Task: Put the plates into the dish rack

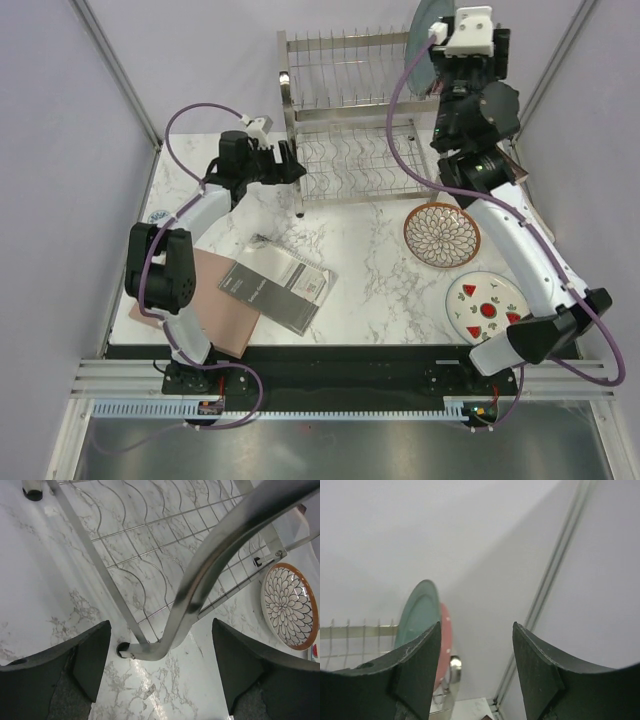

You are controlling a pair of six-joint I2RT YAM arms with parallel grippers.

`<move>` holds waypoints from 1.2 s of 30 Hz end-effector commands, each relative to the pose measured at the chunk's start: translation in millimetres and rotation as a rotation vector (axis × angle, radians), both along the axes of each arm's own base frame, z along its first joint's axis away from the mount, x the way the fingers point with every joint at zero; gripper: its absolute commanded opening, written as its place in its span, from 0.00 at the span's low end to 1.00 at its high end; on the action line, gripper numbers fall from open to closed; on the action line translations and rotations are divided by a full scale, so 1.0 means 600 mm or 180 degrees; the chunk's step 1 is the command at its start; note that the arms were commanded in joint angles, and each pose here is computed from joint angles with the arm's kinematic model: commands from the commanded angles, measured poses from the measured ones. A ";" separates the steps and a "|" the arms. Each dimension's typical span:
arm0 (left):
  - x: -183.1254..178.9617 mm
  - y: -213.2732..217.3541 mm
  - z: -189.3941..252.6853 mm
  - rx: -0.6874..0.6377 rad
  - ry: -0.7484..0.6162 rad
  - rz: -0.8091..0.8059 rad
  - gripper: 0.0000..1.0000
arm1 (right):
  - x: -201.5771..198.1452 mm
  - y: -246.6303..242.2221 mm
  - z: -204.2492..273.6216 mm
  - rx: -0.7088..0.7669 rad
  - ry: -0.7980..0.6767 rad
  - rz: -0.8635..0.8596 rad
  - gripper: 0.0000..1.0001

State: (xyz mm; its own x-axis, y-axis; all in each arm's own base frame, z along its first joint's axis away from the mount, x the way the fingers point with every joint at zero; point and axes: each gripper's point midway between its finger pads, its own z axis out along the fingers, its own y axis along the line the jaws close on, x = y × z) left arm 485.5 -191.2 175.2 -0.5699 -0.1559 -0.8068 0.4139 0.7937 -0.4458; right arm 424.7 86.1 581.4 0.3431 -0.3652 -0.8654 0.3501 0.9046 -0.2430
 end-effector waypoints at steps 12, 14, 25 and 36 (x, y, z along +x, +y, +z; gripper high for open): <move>0.045 -0.101 0.031 0.0620 -0.0757 -0.0237 0.80 | -0.019 -0.253 -0.131 0.0521 0.0628 -0.0572 0.75; 0.055 -0.094 0.030 0.0684 -0.0773 -0.0149 0.74 | -0.015 -0.247 -0.189 0.0523 0.0927 -0.0423 0.74; 0.059 -0.065 0.026 0.1009 -0.0796 -0.0009 0.67 | 0.008 -0.156 -0.446 0.0512 0.1980 0.0688 0.72; 0.110 -0.030 0.027 0.1454 -0.1040 0.0136 0.77 | 0.001 -0.153 -0.487 0.0488 0.2311 0.0703 0.73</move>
State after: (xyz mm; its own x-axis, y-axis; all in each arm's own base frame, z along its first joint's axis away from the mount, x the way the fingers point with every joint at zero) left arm 534.8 -218.9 167.9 -0.3730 0.1715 -0.9118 0.4416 0.8971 -0.0119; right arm 431.1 -9.6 279.4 -0.2858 -0.1973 -0.9378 -0.0068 0.9790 -0.2039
